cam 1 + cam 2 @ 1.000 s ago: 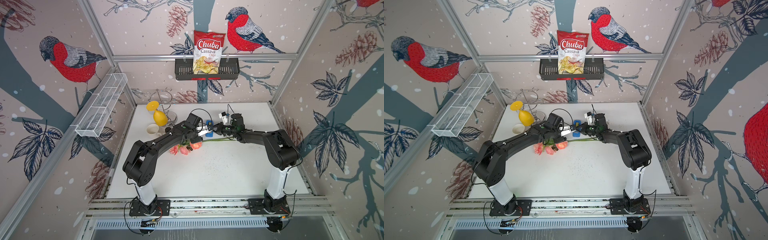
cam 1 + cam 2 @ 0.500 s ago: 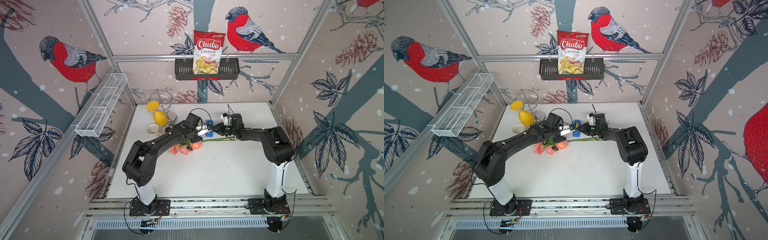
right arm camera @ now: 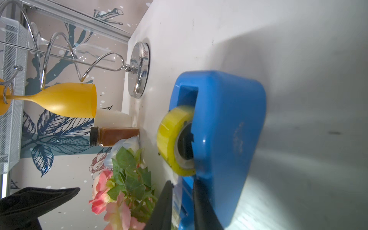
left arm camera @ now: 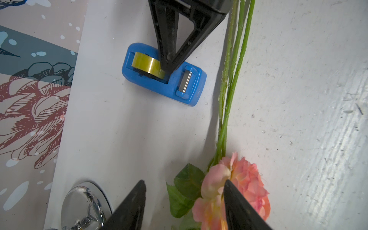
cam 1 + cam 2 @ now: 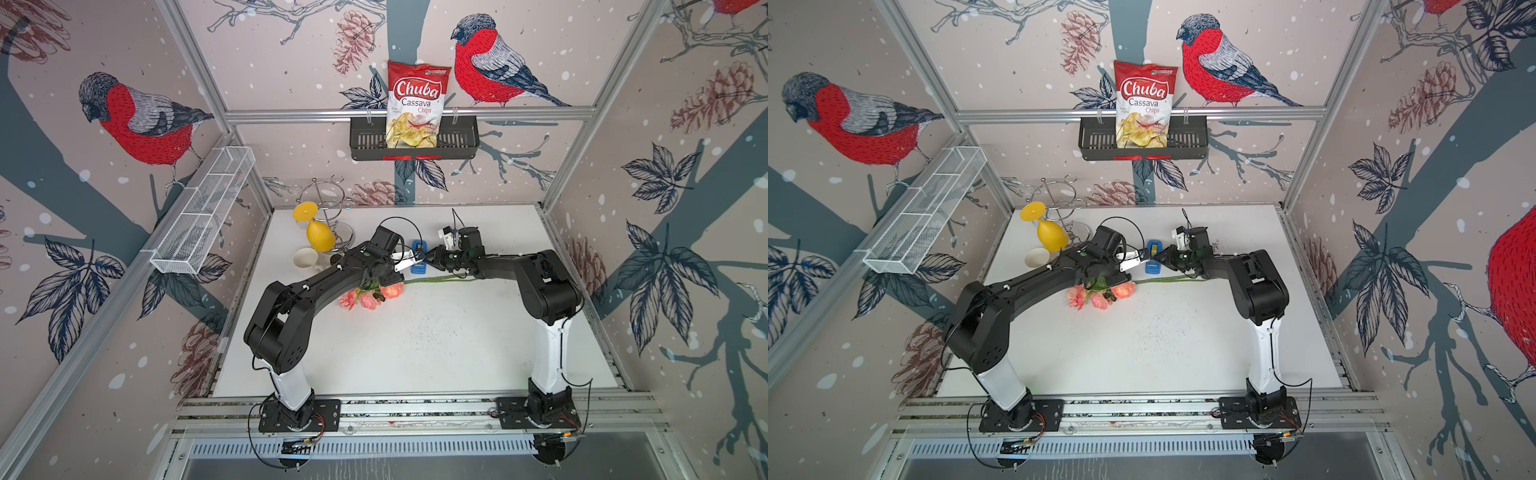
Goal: Wrap bouquets with tape
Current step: Pull the tape from the tape cutter.
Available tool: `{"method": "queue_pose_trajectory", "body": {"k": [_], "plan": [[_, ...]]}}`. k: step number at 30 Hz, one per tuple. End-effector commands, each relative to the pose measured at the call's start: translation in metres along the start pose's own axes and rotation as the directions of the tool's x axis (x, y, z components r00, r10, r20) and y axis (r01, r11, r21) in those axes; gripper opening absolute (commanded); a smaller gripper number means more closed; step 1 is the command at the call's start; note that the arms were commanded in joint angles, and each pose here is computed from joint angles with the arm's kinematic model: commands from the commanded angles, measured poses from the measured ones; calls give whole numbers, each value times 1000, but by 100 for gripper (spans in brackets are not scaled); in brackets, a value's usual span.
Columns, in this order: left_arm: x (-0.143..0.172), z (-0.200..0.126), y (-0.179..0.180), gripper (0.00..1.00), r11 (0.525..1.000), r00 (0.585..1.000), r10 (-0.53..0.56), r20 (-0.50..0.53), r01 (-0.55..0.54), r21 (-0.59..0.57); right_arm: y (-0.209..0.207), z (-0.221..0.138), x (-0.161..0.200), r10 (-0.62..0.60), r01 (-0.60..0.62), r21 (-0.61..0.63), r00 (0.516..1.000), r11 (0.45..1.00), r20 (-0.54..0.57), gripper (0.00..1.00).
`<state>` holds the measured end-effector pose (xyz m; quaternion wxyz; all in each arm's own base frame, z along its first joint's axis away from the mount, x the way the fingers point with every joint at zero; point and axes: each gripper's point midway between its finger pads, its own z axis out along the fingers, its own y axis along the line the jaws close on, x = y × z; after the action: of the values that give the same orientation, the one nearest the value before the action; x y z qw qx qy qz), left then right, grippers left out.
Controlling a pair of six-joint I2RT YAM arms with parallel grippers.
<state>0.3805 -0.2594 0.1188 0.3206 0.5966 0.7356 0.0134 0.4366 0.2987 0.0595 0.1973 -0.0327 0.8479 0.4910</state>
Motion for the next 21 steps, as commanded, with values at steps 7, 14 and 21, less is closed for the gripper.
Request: {"method": "queue_pose_trajectory", "body": {"k": [7, 14, 21], "plan": [[2, -2, 1, 62, 1000, 1000, -5, -4, 5, -9, 0, 7, -2, 27, -27, -16, 1000, 1000, 1, 22], [3, -3, 2, 62, 1000, 1000, -4, -7, 4, -16, -8, 12, 2, 56, -56, -20, 998, 998, -10, 20], [4, -3, 2, 62, 1000, 1000, -6, -9, 6, -16, -1, 11, 1, 68, -68, -62, 998, 996, -3, 14]]}}
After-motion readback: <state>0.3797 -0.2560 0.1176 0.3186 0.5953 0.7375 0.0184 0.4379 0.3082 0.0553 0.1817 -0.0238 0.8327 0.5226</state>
